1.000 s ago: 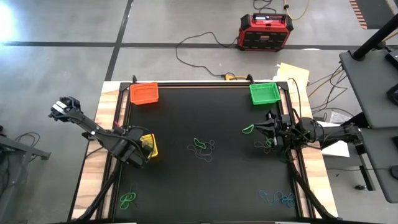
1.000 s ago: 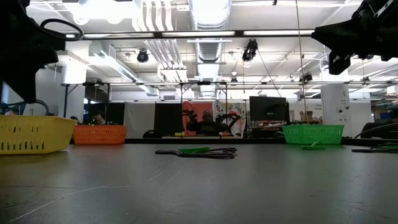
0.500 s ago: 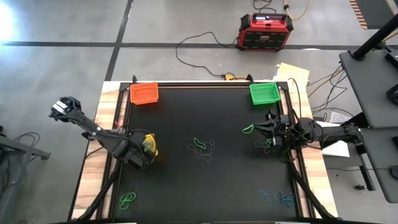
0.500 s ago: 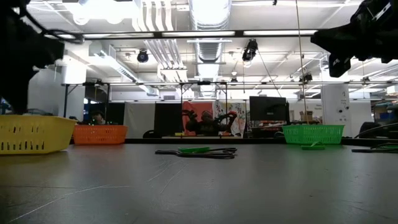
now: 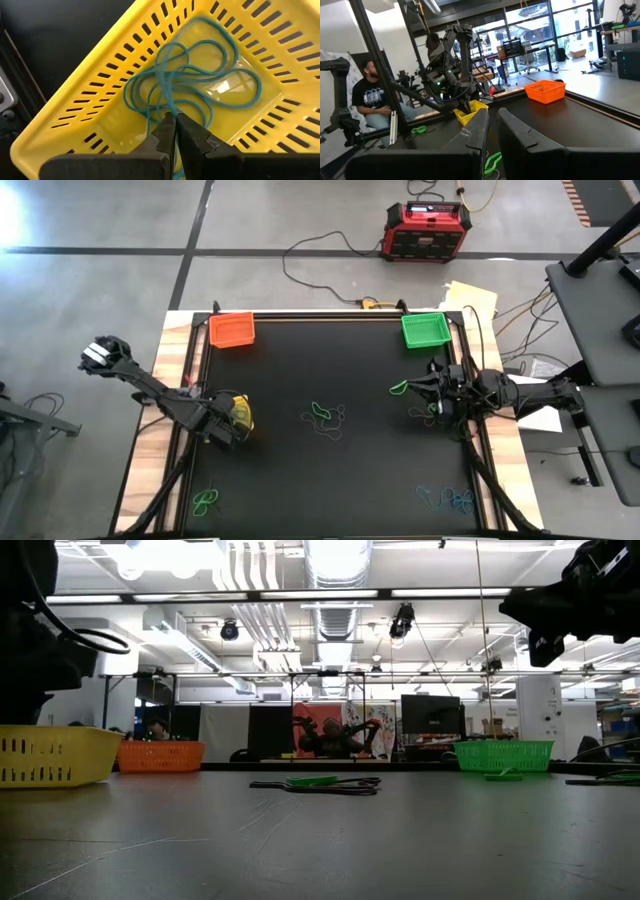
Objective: Sort rubber bands into baskets
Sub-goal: Put the blue rubber band into the yellow bin
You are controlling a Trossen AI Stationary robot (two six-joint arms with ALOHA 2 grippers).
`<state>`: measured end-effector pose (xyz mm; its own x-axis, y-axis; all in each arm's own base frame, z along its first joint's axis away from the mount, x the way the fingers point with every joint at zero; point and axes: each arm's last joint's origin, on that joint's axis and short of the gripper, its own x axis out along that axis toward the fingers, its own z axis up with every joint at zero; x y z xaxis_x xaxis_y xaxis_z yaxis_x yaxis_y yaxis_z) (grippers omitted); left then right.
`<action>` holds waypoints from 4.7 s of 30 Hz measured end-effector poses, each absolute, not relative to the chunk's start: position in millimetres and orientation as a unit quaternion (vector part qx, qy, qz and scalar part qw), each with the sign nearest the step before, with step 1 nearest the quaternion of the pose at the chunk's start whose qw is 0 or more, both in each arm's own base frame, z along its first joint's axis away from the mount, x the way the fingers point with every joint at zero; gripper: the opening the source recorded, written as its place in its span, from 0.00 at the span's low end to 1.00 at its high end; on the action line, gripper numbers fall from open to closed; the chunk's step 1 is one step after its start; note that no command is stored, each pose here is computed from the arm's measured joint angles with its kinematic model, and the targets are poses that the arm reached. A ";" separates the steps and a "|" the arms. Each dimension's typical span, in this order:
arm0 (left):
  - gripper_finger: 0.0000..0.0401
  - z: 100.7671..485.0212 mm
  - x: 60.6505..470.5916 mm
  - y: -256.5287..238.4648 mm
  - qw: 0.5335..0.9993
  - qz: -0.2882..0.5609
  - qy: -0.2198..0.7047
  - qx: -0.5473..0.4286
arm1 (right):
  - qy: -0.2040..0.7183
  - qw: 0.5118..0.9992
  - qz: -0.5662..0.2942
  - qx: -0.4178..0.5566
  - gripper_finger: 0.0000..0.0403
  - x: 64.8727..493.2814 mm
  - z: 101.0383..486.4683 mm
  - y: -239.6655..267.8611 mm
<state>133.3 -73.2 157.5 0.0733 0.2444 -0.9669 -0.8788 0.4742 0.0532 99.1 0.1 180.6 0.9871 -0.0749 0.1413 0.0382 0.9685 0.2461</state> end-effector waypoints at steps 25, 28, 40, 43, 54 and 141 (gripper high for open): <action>0.66 244.8 159.8 -86.5 0.730 0.339 0.526 -0.274 | 0.025 0.994 0.039 0.103 0.36 125.8 188.6 12.2; 0.70 253.8 160.8 -86.1 0.742 0.336 0.519 -0.259 | 0.056 0.993 0.055 0.087 0.34 139.5 198.3 21.2; 0.71 257.5 163.7 -80.1 0.783 0.410 0.421 -0.206 | 0.122 0.986 0.103 0.037 0.24 176.1 221.5 83.5; 0.71 255.6 166.4 -80.8 0.789 0.416 0.410 -0.191 | 0.139 0.982 0.122 0.046 0.24 185.2 226.4 103.1; 0.65 257.7 165.6 -97.5 0.833 0.336 0.421 -0.123 | 0.349 0.928 0.126 0.040 0.24 197.5 237.9 164.6; 0.58 212.6 215.1 -199.7 0.952 0.238 0.192 -0.007 | 0.747 0.658 -0.021 0.095 0.02 205.7 141.0 286.7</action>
<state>215.1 -199.7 212.6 0.8131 0.4499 -0.3694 -0.4550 0.8870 0.0788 205.7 286.7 141.0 -0.1160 0.1132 -0.9868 0.1697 0.9811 0.0926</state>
